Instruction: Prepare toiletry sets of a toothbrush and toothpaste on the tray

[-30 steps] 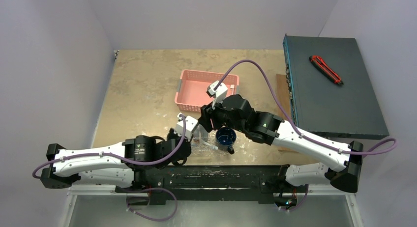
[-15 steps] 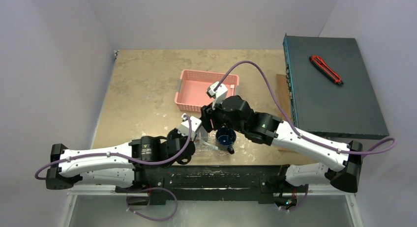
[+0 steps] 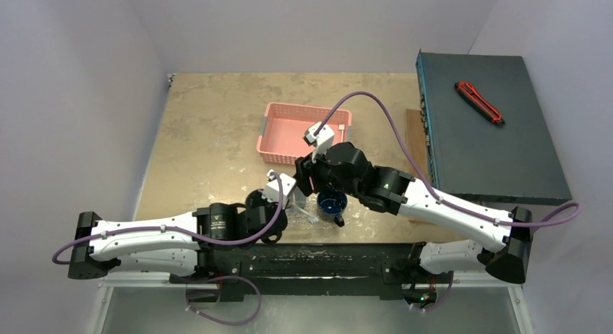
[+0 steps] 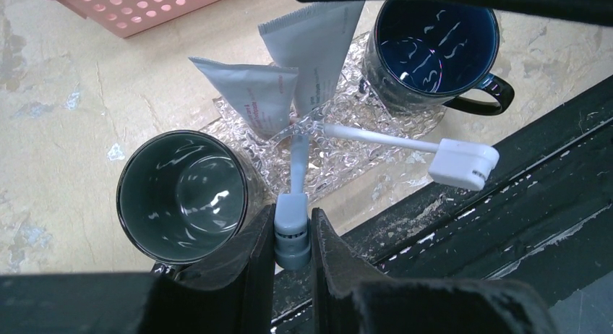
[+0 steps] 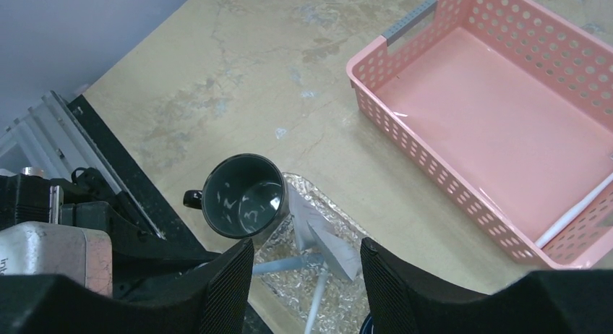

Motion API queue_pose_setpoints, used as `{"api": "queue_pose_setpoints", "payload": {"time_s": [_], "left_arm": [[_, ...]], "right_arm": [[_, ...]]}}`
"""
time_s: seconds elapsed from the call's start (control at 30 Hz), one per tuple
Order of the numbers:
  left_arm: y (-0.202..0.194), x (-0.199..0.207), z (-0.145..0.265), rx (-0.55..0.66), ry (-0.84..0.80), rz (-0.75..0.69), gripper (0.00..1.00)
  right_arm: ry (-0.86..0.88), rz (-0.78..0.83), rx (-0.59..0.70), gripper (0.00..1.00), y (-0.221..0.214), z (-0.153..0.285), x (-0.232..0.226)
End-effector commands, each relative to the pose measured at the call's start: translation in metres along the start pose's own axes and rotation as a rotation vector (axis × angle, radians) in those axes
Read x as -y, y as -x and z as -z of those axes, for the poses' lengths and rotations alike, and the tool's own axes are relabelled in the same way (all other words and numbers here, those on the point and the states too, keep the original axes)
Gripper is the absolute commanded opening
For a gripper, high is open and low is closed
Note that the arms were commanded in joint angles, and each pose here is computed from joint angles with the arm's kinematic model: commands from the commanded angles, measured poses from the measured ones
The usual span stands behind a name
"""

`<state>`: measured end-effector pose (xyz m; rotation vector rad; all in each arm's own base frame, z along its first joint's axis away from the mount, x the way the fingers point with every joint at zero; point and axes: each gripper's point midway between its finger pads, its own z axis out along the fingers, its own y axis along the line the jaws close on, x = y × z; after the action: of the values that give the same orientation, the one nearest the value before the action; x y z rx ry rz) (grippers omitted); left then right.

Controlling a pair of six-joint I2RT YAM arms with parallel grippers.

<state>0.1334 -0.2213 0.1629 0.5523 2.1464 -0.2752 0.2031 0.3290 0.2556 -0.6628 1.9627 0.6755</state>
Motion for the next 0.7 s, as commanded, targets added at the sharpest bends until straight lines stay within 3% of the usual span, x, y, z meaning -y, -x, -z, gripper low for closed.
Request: {"api": "queue_pose_setpoints", "payload": {"time_s": [0.0, 0.13, 0.43, 0.67], "left_arm": [[0.0022, 0.0017, -0.0021, 0.018, -0.005, 0.028, 0.00], [0.0003, 0.0014, -0.0024, 0.007, 0.000, 0.022, 0.00], [-0.0016, 0.0013, -0.0005, -0.002, -0.007, 0.024, 0.23], [0.0025, 0.0029, 0.0032, 0.003, -0.023, 0.024, 0.34]], "right_arm": [[-0.008, -0.022, 0.028, 0.58, 0.0051, -0.0014, 0.0011], [-0.009, -0.022, 0.024, 0.59, 0.0033, -0.0025, 0.0012], [-0.014, -0.023, 0.014, 0.60, -0.0004, -0.0054, 0.0020], [-0.022, -0.024, 0.018, 0.61, 0.0016, -0.0046, 0.0032]]}}
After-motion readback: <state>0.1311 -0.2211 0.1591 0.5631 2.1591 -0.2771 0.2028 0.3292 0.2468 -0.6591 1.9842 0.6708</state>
